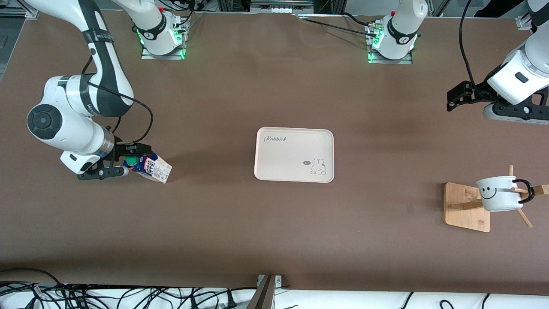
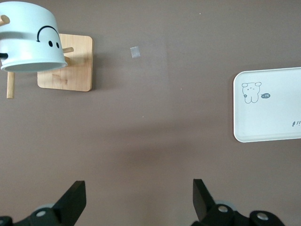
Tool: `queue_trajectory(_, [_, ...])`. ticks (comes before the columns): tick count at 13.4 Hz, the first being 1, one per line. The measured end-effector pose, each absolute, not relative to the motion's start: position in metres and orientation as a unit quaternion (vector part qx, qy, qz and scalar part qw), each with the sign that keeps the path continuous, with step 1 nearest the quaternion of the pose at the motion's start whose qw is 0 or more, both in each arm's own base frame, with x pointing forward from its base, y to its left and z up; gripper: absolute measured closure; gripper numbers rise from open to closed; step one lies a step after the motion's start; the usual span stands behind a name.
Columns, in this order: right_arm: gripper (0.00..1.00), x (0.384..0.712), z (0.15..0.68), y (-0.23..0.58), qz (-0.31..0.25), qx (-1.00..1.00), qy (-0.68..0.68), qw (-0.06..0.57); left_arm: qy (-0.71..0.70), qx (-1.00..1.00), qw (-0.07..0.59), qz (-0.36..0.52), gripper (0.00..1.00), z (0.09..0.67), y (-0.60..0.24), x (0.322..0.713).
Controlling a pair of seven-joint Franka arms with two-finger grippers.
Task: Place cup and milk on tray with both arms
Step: 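Close the right gripper on the milk carton's green cap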
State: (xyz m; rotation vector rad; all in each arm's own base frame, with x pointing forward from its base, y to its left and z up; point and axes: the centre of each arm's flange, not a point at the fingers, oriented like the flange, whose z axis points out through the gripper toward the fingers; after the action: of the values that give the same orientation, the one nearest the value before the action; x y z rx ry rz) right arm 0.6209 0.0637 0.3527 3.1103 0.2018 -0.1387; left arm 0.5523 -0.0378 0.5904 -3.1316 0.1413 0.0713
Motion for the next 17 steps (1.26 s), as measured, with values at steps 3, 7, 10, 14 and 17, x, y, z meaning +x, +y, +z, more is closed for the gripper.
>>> queue_trajectory(3, [0.00,0.619,0.368,0.060,-0.053,0.997,0.061,0.008,0.045,-0.999,0.003,0.023,0.00,0.590,-0.038,0.552])
queue_trajectory(7, [0.00,0.620,0.391,0.061,-0.055,0.997,0.060,0.005,0.045,-0.999,0.003,0.023,0.00,0.590,-0.038,0.552])
queue_trajectory(10, [0.00,0.623,0.386,0.059,-0.051,0.997,0.055,0.001,0.045,-0.999,0.003,0.023,0.00,0.590,-0.038,0.552])
queue_trajectory(14, [0.00,0.630,0.366,0.062,-0.045,0.998,0.049,-0.007,0.045,-0.999,0.003,0.023,0.00,0.590,-0.038,0.552])
queue_trajectory(17, [0.01,0.632,0.354,0.062,-0.048,0.998,0.049,-0.005,0.045,-0.999,0.003,0.023,0.00,0.590,-0.038,0.552])
